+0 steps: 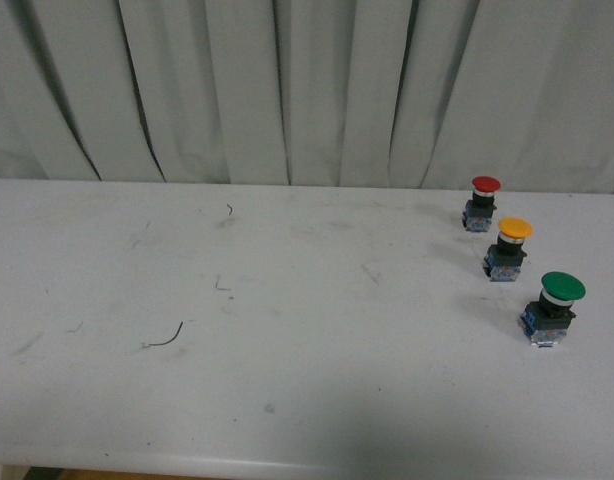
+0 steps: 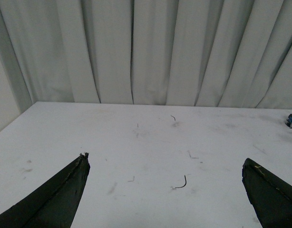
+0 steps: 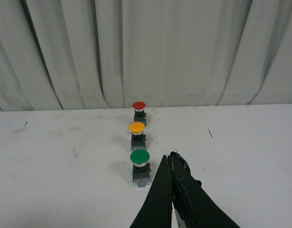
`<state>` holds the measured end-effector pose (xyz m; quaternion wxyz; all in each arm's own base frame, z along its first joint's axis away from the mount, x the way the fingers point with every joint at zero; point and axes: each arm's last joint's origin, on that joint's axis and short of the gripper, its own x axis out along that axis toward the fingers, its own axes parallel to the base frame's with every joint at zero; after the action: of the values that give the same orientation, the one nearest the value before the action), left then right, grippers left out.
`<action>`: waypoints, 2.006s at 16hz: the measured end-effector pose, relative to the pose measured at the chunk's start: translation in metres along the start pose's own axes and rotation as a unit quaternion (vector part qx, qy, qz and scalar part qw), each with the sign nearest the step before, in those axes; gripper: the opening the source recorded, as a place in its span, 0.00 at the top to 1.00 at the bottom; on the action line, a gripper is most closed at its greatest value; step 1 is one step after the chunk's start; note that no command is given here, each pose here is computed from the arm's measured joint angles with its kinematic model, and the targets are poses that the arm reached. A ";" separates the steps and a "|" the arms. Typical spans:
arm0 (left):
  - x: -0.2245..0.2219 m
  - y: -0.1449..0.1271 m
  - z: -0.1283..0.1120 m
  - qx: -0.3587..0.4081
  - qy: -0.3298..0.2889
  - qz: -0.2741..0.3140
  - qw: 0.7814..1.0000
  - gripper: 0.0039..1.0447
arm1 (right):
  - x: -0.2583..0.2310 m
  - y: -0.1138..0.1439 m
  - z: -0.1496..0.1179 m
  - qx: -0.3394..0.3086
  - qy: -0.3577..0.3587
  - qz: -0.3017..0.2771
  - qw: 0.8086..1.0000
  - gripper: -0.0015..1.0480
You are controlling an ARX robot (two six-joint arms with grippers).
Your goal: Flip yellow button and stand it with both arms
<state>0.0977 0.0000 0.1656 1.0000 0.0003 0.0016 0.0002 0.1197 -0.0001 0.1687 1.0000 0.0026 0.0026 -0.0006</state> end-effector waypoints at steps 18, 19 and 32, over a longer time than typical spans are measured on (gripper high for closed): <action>0.000 0.000 0.000 0.000 0.000 0.000 1.000 0.06 | -0.022 0.000 -0.002 0.000 -0.005 0.001 1.000 0.98; 0.000 0.000 0.000 0.000 0.000 0.000 1.000 0.06 | -0.022 0.000 -0.002 -0.001 -0.005 0.001 1.000 0.90; 0.000 0.000 0.000 0.000 0.000 0.000 1.000 0.06 | -0.022 0.000 -0.002 -0.001 -0.005 0.001 1.000 0.06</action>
<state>0.0977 0.0000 0.1657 1.0000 0.0003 0.0014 0.0002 0.0972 0.0000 0.1669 1.0000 0.0014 -0.0024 0.0000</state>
